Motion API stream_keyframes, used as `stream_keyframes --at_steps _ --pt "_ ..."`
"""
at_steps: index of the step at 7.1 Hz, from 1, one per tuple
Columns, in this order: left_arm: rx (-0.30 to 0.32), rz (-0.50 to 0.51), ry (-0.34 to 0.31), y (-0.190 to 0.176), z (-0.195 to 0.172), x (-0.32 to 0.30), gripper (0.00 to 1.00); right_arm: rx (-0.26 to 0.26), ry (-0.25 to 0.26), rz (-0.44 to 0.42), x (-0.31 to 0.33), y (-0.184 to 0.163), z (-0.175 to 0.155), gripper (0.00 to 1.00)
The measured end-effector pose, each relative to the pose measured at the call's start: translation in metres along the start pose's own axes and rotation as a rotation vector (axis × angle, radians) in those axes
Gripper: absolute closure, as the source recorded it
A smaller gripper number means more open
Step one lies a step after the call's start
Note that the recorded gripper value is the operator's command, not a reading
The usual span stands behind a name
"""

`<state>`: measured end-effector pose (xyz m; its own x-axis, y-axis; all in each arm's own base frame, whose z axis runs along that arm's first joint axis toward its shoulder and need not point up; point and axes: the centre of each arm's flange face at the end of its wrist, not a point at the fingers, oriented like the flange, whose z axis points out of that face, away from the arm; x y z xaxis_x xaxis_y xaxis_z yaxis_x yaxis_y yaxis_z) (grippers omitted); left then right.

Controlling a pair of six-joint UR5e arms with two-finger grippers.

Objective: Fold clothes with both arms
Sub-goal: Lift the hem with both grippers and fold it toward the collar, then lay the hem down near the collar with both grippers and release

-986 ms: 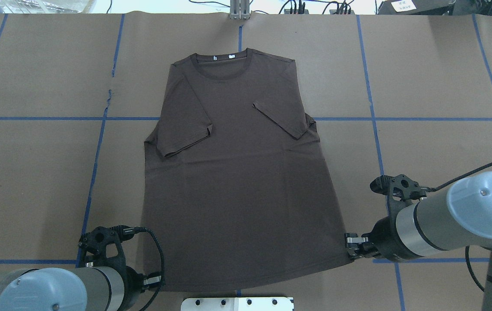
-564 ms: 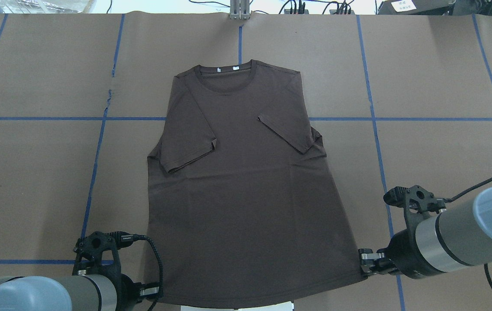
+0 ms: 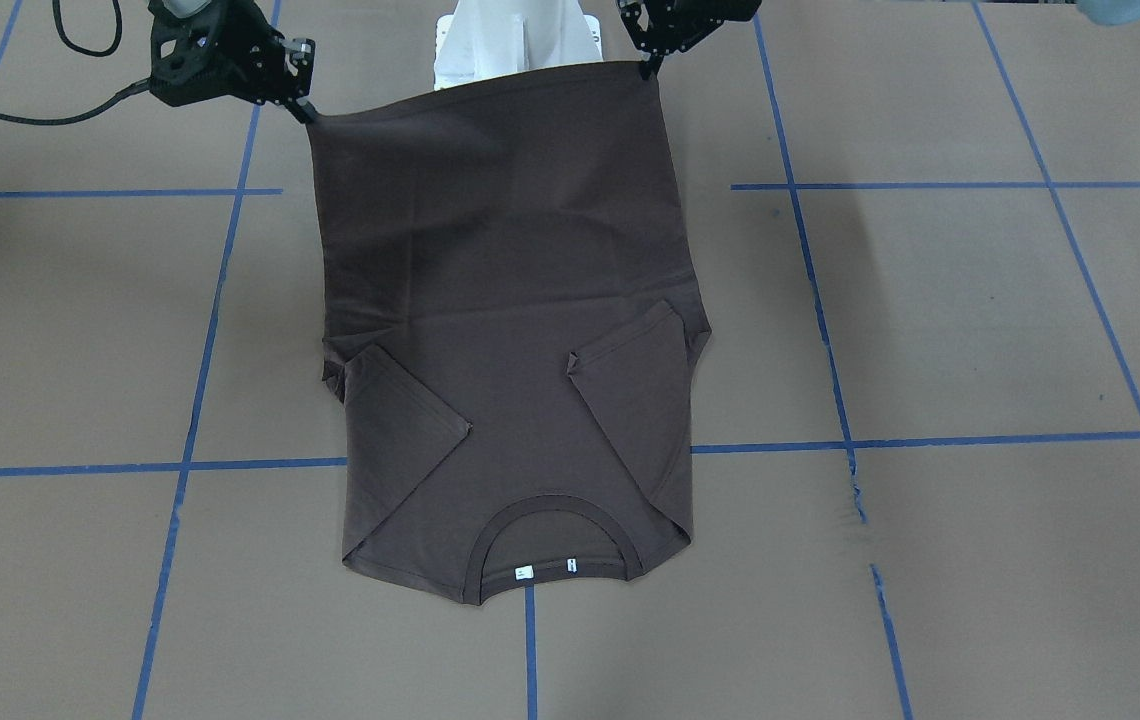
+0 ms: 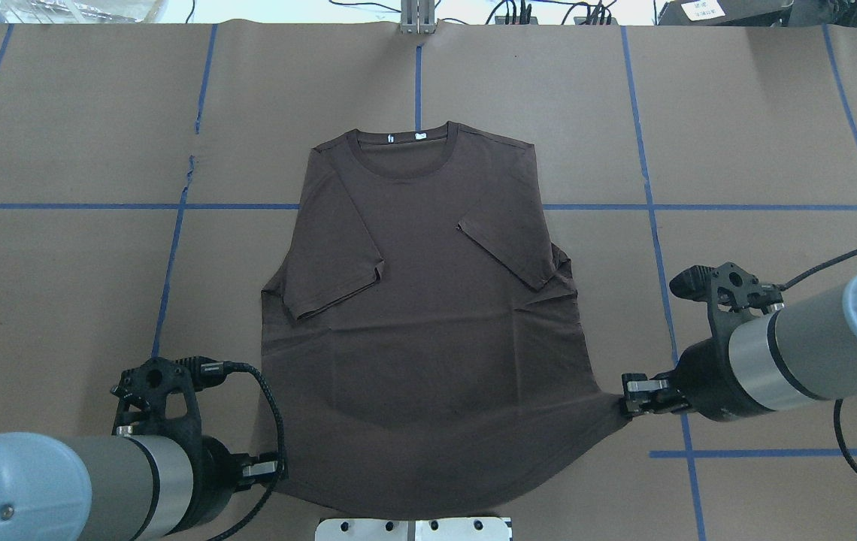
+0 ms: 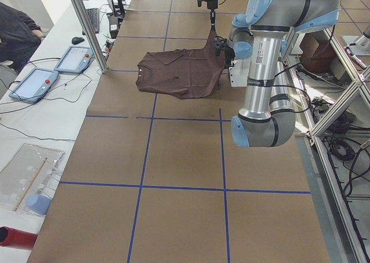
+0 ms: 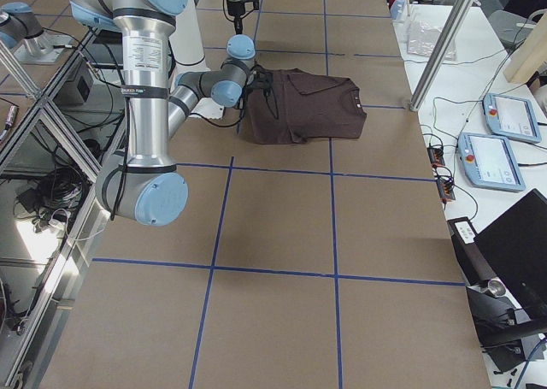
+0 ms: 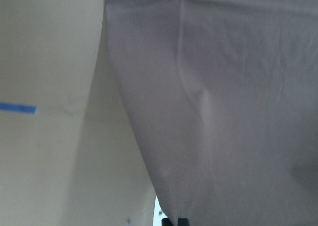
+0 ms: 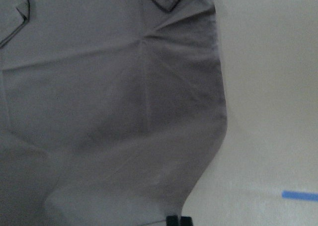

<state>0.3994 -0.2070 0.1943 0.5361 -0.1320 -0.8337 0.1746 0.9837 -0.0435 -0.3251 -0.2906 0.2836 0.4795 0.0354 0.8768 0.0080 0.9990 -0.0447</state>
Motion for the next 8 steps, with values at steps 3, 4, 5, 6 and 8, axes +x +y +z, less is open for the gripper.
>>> stream_keyframes --at_steps 3,4,5,6,8 --pt "0.16 0.063 -0.079 -0.121 0.019 0.007 1.0 0.154 0.028 -0.011 -0.01 -0.138 0.009 1.0" --pt "0.197 0.066 -0.11 -0.157 0.029 0.008 1.0 0.177 0.048 0.008 -0.012 -0.179 0.016 1.0" --pt "0.228 0.073 -0.13 -0.188 0.043 0.006 1.0 0.19 0.067 0.033 -0.016 -0.215 0.025 1.0" --pt "0.256 0.075 -0.139 -0.218 0.06 0.003 1.0 0.197 0.089 0.052 -0.018 -0.244 0.032 1.0" --pt "0.299 0.074 -0.149 -0.268 0.095 -0.014 1.0 0.202 0.131 0.079 -0.012 -0.288 0.044 1.0"
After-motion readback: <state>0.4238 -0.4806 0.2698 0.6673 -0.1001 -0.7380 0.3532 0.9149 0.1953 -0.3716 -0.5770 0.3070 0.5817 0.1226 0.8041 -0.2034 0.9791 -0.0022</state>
